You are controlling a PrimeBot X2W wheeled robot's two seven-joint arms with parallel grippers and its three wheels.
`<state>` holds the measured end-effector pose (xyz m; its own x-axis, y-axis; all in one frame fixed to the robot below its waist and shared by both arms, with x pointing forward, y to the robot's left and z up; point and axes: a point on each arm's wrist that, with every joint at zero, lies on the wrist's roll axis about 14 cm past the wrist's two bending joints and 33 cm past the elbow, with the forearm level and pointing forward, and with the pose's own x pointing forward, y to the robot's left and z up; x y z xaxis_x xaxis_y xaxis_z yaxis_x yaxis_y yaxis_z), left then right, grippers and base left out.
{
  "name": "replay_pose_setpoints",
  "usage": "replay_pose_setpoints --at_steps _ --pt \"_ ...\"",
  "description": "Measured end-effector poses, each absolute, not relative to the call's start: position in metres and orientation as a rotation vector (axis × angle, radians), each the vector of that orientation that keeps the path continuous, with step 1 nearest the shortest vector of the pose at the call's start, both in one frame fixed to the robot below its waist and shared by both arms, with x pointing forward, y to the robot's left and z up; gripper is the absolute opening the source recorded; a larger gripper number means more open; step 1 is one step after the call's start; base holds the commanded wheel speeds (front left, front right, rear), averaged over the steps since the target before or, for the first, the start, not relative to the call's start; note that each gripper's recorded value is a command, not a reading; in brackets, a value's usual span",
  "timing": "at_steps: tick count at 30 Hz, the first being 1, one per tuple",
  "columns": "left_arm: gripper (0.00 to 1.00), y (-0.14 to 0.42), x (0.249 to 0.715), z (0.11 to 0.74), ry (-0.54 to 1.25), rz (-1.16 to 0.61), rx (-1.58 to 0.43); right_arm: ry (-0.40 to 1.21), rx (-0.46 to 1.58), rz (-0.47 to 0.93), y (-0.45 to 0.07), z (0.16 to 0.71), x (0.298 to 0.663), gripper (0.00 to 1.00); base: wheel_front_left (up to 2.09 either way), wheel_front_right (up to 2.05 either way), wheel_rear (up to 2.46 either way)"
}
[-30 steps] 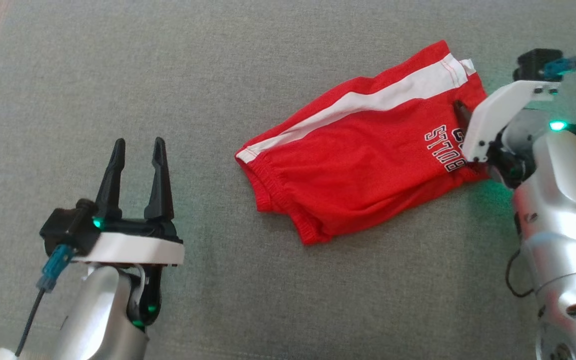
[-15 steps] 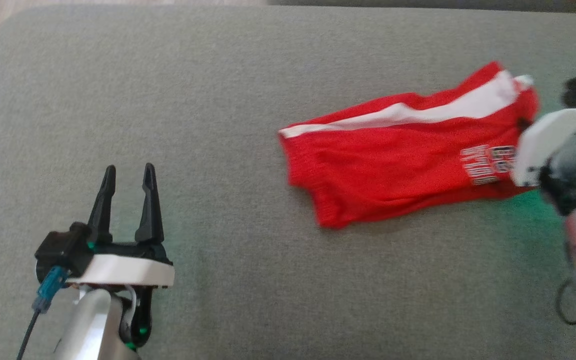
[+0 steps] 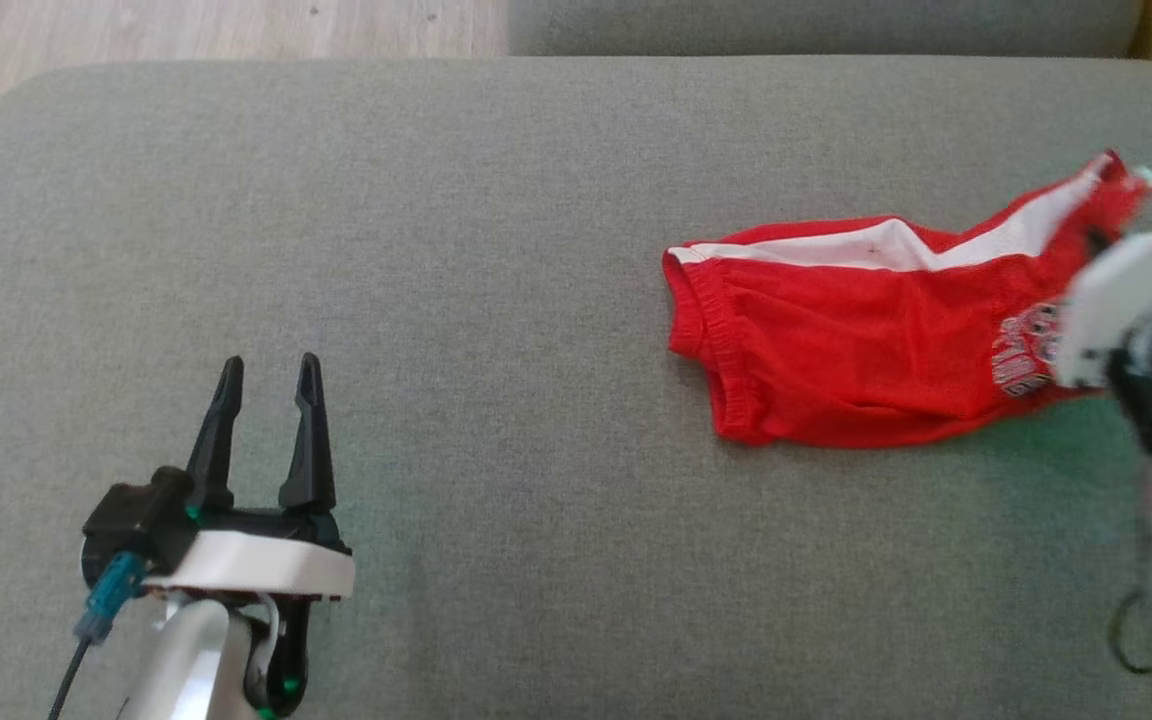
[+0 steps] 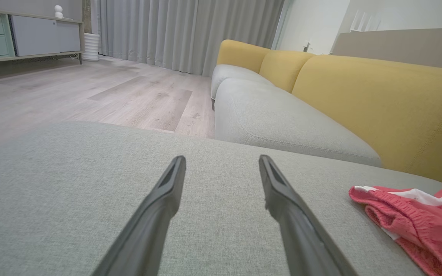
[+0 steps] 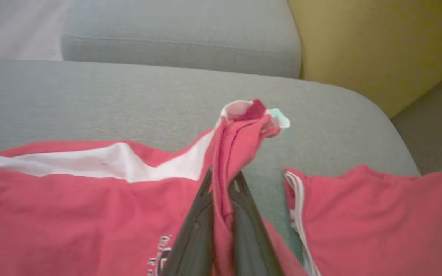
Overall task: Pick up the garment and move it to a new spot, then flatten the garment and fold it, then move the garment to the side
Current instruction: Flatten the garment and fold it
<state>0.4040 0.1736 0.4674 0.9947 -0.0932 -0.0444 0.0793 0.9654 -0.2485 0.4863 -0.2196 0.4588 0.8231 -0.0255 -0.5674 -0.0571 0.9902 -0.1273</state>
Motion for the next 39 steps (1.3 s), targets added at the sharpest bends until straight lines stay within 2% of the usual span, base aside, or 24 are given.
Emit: replay_pose_setpoints --at_steps 5,14,21,24,25,26,32,36,39 --pt "1.00 0.172 0.401 0.471 0.050 -0.095 -0.245 0.577 -0.187 0.157 -0.162 0.470 0.488 0.00 0.00 0.00 0.00" --pt "1.00 0.181 0.394 0.469 0.056 -0.069 -0.241 0.670 -0.237 0.387 -0.073 0.441 0.472 0.00 0.00 0.00 0.00" --pt "1.00 0.190 0.387 0.462 0.077 -0.044 -0.238 0.724 -0.261 0.489 -0.038 0.420 0.467 0.00 0.00 0.00 0.00" --pt "1.00 0.190 0.387 0.461 0.079 -0.041 -0.238 0.742 -0.210 0.539 -0.024 0.415 0.459 0.00 0.00 0.00 0.00" --pt "1.00 0.190 0.388 0.461 0.078 -0.042 -0.238 0.742 -0.189 0.555 -0.019 0.415 0.457 0.23 0.00 0.00 0.00" --pt "1.00 0.190 0.388 0.461 0.078 -0.043 -0.238 0.744 -0.165 0.570 -0.015 0.415 0.454 1.00 0.00 0.00 0.00" --pt "1.00 0.185 0.391 0.462 0.075 -0.057 -0.240 0.718 0.020 0.638 0.006 0.430 0.446 1.00 0.00 0.00 0.00" --pt "1.00 0.182 0.392 0.466 0.064 -0.065 -0.240 0.593 0.134 0.645 0.011 0.466 0.457 1.00 0.00 0.00 0.00" --pt "1.00 0.181 0.393 0.470 0.053 -0.072 -0.237 0.483 0.141 0.576 -0.010 0.494 0.476 1.00 0.00 0.00 0.00"
